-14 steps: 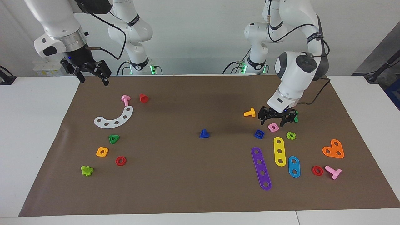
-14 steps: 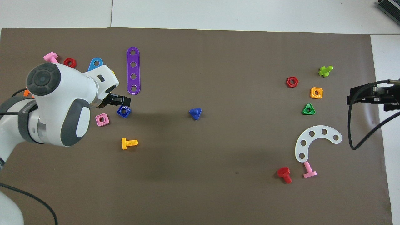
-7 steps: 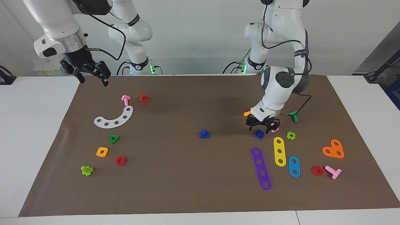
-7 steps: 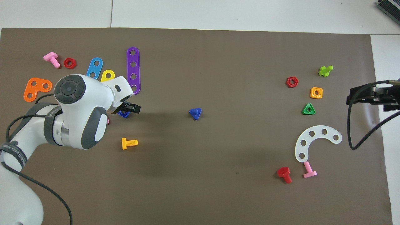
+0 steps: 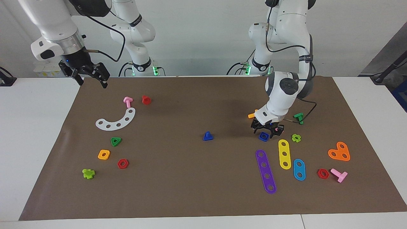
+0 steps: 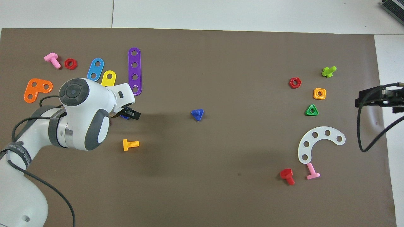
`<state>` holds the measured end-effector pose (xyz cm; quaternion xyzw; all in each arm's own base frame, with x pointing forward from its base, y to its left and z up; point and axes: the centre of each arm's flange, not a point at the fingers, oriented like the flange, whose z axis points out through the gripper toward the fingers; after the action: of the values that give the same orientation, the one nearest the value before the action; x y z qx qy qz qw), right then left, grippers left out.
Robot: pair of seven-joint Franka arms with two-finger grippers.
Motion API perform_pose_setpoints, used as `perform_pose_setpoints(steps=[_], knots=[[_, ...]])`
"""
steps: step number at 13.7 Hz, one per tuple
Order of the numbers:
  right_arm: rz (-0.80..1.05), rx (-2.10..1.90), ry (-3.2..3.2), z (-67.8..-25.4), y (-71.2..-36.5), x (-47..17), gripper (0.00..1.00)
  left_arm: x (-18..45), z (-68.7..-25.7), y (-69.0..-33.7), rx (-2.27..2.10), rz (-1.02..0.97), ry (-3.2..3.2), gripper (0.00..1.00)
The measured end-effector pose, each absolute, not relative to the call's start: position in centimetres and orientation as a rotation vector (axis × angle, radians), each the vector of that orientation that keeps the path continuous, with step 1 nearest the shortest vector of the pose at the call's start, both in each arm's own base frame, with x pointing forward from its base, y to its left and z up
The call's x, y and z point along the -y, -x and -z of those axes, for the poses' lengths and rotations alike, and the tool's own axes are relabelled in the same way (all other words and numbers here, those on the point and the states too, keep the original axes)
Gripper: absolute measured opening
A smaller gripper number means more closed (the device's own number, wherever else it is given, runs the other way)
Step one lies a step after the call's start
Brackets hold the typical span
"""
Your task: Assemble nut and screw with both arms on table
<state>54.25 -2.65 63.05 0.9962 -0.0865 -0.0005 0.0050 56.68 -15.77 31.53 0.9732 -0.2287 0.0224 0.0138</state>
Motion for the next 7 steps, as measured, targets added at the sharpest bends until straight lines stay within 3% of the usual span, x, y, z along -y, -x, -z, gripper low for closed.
perform_pose_setpoints(steps=[7], knots=[[0.007,0.271,-3.112,-62.9,-54.2,3.2,1.00,15.3,-30.2,-55.9,0.770,-0.035,-3.019,0.80]])
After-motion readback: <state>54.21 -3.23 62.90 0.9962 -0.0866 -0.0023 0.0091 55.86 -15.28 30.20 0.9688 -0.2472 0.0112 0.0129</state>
